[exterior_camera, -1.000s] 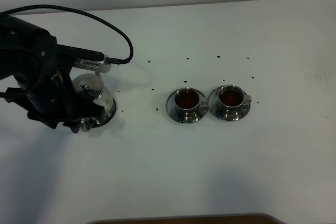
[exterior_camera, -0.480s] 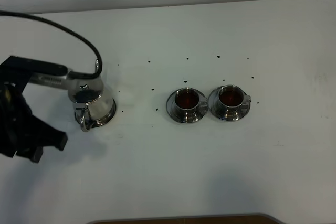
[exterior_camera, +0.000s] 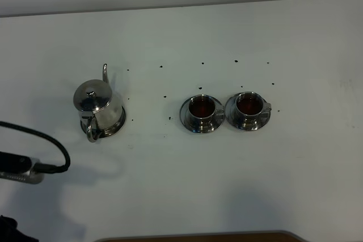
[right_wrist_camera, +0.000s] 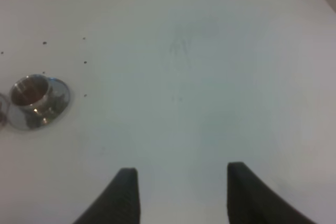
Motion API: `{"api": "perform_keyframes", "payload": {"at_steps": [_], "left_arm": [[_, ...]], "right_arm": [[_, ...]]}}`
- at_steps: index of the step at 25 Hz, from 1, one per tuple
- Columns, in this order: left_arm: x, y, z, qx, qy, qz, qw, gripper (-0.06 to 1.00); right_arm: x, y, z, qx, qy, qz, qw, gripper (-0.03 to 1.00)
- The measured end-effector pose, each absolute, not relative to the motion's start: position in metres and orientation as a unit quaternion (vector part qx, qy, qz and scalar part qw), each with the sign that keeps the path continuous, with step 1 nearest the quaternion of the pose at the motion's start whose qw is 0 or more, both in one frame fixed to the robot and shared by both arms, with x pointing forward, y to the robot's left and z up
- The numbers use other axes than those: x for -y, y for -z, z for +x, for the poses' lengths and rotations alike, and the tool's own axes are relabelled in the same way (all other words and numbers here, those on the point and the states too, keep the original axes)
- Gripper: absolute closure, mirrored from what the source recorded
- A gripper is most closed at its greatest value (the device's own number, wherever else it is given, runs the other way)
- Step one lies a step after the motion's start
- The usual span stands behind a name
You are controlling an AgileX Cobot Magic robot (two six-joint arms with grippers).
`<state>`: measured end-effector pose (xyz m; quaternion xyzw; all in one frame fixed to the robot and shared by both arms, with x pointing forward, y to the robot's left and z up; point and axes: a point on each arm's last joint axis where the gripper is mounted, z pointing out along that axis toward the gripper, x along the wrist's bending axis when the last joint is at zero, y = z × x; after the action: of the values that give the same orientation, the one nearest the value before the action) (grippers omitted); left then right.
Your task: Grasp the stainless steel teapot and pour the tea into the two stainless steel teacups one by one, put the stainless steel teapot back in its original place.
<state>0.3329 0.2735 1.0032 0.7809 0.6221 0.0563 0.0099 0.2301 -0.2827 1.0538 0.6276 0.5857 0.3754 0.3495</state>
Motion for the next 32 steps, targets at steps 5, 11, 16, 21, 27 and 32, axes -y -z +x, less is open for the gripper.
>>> {"api": "perform_keyframes", "payload": {"at_steps": [5,11,16,21,27,32], "left_arm": [[-0.277,-1.004,0.323,-0.619,-0.088,0.777,0.069,0.49],[-0.279,-1.006,0.320,-0.621,-0.098,0.773,0.084,0.49],[-0.288,-1.007,0.322,-0.662,-0.100,0.738,0.082,0.49],[-0.292,-1.006,0.321,-0.681,-0.086,0.722,0.093,0.49],[-0.293,-1.017,0.305,-0.667,-0.127,0.718,0.154,0.49],[-0.296,-1.027,0.283,-0.651,-0.183,0.703,0.218,0.49]], "right_arm": [[0.283,-1.054,0.230,-0.586,-0.375,0.628,0.350,0.57],[0.283,-1.054,0.230,-0.586,-0.375,0.628,0.350,0.57],[0.283,-1.054,0.230,-0.586,-0.375,0.628,0.350,0.57],[0.283,-1.054,0.230,-0.586,-0.375,0.628,0.350,0.57],[0.283,-1.054,0.230,-0.586,-0.375,0.628,0.350,0.57],[0.283,-1.054,0.230,-0.586,-0.375,0.628,0.350,0.57]]}}
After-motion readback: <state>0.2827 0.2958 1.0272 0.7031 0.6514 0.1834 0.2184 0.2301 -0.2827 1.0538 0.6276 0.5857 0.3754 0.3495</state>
